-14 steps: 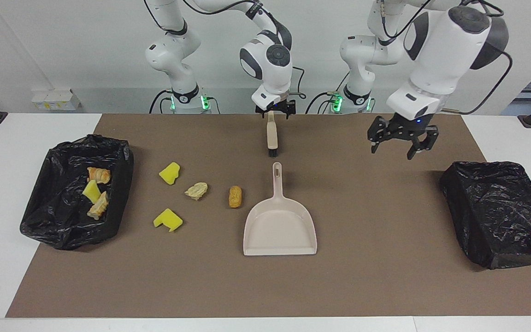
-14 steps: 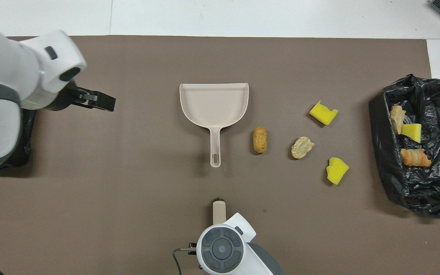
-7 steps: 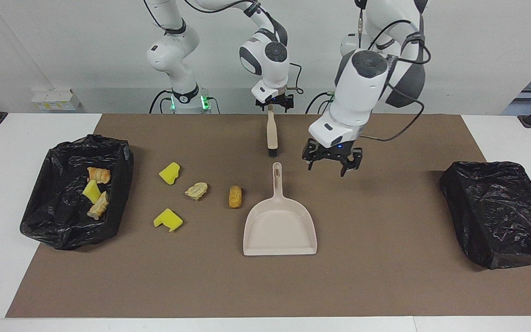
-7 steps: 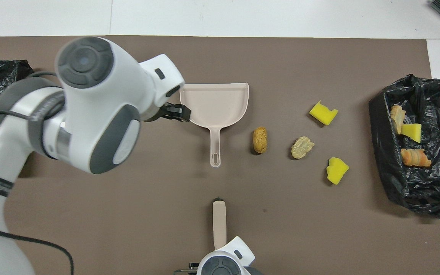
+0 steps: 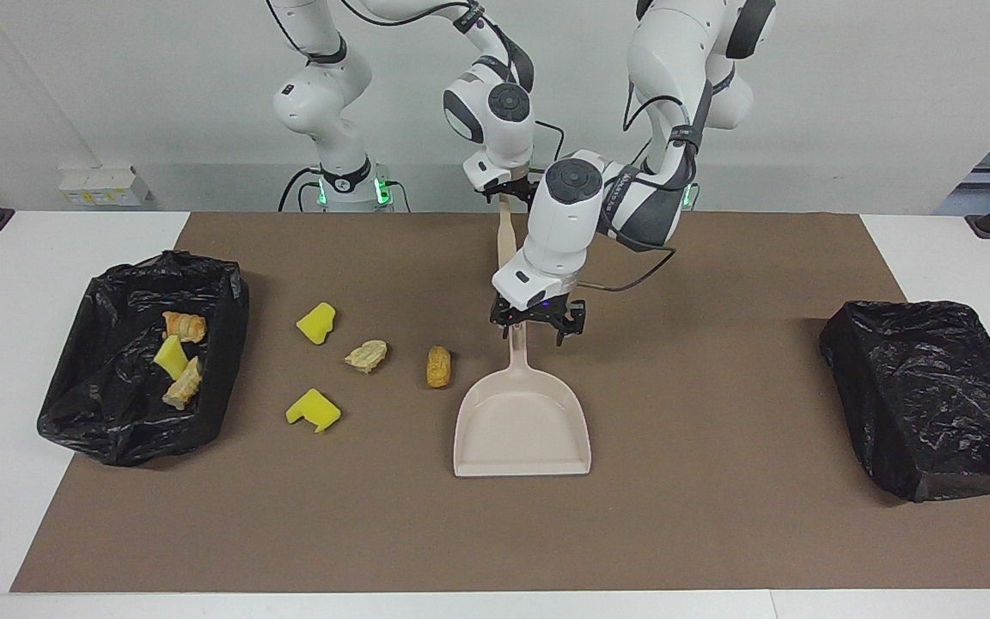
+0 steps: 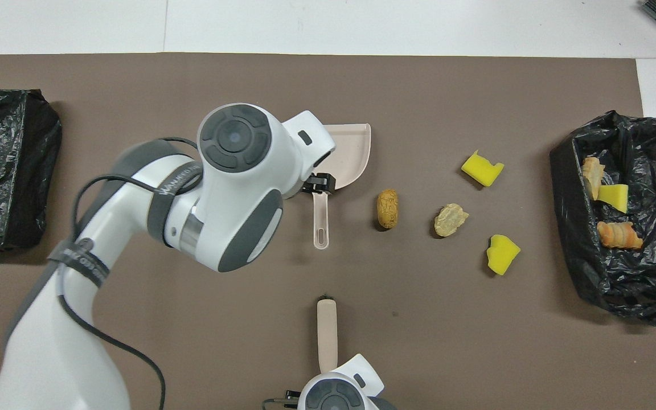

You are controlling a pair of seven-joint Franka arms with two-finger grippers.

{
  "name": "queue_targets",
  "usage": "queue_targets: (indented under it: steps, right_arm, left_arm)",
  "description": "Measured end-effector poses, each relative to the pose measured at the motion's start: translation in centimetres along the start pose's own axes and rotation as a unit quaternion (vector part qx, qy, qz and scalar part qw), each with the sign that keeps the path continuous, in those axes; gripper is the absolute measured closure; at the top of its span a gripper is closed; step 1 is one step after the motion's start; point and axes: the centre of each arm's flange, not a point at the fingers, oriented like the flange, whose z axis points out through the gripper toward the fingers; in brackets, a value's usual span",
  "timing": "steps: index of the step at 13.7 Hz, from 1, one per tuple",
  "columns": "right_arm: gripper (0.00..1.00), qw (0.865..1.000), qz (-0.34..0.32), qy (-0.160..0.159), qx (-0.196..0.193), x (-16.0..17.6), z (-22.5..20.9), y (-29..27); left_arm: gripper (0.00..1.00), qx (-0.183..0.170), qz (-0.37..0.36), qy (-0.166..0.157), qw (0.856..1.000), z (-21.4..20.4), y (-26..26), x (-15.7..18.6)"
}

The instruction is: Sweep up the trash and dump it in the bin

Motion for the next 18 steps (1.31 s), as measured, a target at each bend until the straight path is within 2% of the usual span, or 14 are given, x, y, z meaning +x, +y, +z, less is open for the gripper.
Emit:
queue_targets:
  steps: [1,3,4,5,7,8,9,10,12,13,15,16,18]
  right_arm:
    - [0.00,1.000,-0.001,0.000,0.000,0.0,0.0,0.0]
    - [0.19,1.000,-0.011,0.000,0.000,0.0,0.0,0.0]
    - [0.19,1.000,-0.023,0.000,0.000,0.0,0.0,0.0]
    - [0.25,0.999,-0.034,0.000,0.000,0.1,0.0,0.1]
    - [0.55,0.999,-0.043,0.000,0.001,0.3,0.0,0.1]
    - [0.65,0.999,-0.044,0.000,0.001,0.4,-0.1,0.2]
    - [0.74,0.999,-0.043,0.000,0.002,0.7,-0.2,0.2]
    - [0.74,0.999,-0.046,0.000,0.005,1.3,-0.4,0.4]
    - [0.74,0.999,-0.048,-0.003,0.007,2.8,-0.8,1.0]
    - [0.74,0.999,-0.049,-0.007,0.005,3.5,-1.2,1.6]
    - [0.74,0.998,-0.057,-0.020,-0.009,4.6,-2.6,3.1]
    - [0.74,0.998,-0.062,-0.026,-0.018,5.0,-3.6,4.2]
    - [0.74,0.997,-0.069,-0.030,-0.030,6.0,-6.0,6.7]
  left_arm:
    - [0.00,-0.001,-0.002,0.001,1.000,1.4,0.0,-0.3]
    - [0.00,-0.002,-0.005,-0.001,1.000,4.4,0.8,-0.9]
    - [0.00,-0.002,-0.005,-0.002,1.000,5.4,1.3,-1.2]
    - [0.00,-0.003,-0.005,-0.002,1.000,5.8,1.6,-1.3]
    - [0.00,-0.003,-0.005,0.000,1.000,5.6,1.7,-1.2]
    - [0.00,-0.003,-0.006,0.001,1.000,5.4,1.6,-1.2]
    - [0.00,-0.004,-0.006,0.003,1.000,5.1,1.6,-1.1]
    - [0.00,-0.005,-0.006,0.004,1.000,5.0,1.6,-1.1]
    - [0.22,-0.005,-0.006,0.006,1.000,4.8,1.6,-1.1]
    - [0.37,-0.003,-0.005,0.008,1.000,4.7,1.6,-1.0]
    - [0.60,0.005,0.002,0.012,1.000,4.5,1.5,-0.9]
    - [0.68,0.014,0.010,0.014,1.000,4.3,1.3,-0.9]
    - [0.68,0.027,0.015,0.016,0.999,3.1,0.7,-0.8]
